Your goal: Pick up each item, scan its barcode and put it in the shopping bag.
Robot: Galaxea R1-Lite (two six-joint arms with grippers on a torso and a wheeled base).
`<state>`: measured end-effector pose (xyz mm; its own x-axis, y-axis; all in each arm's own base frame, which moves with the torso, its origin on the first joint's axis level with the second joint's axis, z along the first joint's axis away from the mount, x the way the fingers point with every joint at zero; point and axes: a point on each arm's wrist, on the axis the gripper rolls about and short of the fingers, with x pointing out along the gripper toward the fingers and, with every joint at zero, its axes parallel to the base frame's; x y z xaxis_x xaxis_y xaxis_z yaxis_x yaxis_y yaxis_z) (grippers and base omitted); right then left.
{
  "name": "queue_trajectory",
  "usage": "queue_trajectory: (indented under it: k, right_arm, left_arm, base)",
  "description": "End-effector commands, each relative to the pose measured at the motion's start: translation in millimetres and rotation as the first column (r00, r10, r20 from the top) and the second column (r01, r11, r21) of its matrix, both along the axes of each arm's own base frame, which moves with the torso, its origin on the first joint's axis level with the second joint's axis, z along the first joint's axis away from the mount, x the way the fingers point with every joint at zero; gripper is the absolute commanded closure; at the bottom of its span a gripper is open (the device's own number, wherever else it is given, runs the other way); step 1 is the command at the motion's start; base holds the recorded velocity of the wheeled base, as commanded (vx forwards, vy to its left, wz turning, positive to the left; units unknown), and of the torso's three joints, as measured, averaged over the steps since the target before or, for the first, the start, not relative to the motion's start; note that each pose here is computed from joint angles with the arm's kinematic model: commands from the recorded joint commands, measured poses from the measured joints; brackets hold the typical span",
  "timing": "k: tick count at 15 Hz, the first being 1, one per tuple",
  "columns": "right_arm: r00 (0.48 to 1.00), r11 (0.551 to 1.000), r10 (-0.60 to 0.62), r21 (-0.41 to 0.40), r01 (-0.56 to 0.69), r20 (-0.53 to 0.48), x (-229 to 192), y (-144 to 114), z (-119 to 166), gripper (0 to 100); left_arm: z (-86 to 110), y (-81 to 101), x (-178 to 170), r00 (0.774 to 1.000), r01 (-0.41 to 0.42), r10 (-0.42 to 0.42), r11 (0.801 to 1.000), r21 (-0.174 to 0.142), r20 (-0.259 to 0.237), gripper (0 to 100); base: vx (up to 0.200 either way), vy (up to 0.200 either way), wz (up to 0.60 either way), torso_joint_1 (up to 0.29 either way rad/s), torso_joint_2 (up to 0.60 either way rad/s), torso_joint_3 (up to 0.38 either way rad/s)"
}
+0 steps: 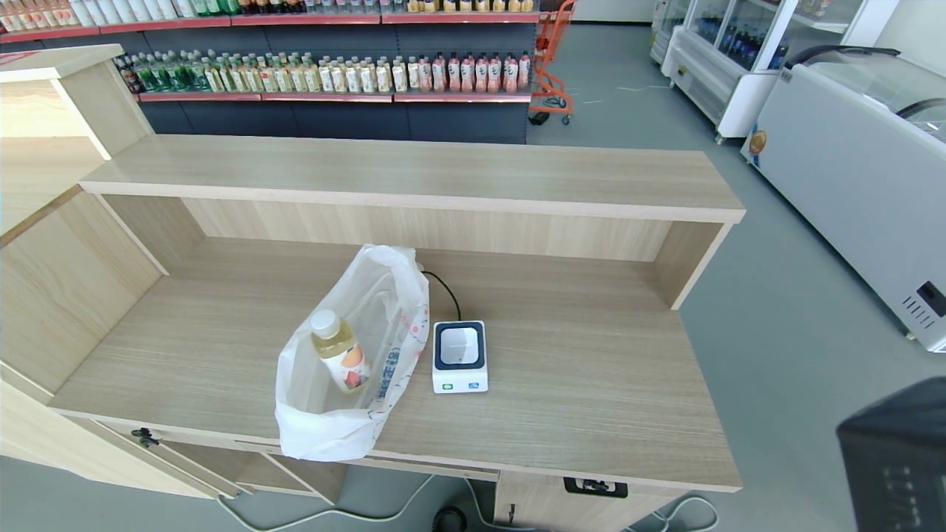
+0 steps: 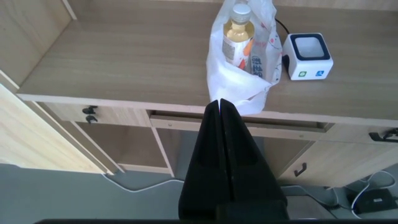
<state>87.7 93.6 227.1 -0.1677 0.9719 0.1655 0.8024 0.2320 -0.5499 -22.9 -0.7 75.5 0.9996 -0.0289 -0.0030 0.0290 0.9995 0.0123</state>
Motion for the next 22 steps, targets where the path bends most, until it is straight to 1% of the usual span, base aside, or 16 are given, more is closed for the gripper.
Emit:
queue_trajectory:
  k: [1, 6, 22]
  right_arm:
    - [1.0, 1.0, 0.002, -0.005, -0.002, -0.009, 1.3, 0.9, -0.4, 100]
    - [0.999, 0.999, 0.019, -0.037, -0.02, -0.04, 2.3, 2.0, -4.9, 100]
    - [0.999, 0.999, 0.027, -0.03, -0.029, -0.044, -0.5, -3.4, 0.6, 100]
  left_arm:
    - [-0.1, 0.0, 0.0, 1.0, 0.0, 0.0, 1.0, 0.0, 0.0, 100]
    - [-0.1, 0.0, 0.0, 1.0, 0.0, 0.0, 1.0, 0.0, 0.0, 100]
    - [-0.1, 0.0, 0.0, 1.0, 0.0, 0.0, 1.0, 0.0, 0.0, 100]
  base:
    - [0.0, 0.0, 0.0, 0.0, 0.0, 0.0]
    - [0.0, 0.0, 0.0, 0.0, 0.0, 0.0]
    - [0.0, 0.0, 0.0, 0.0, 0.0, 0.0]
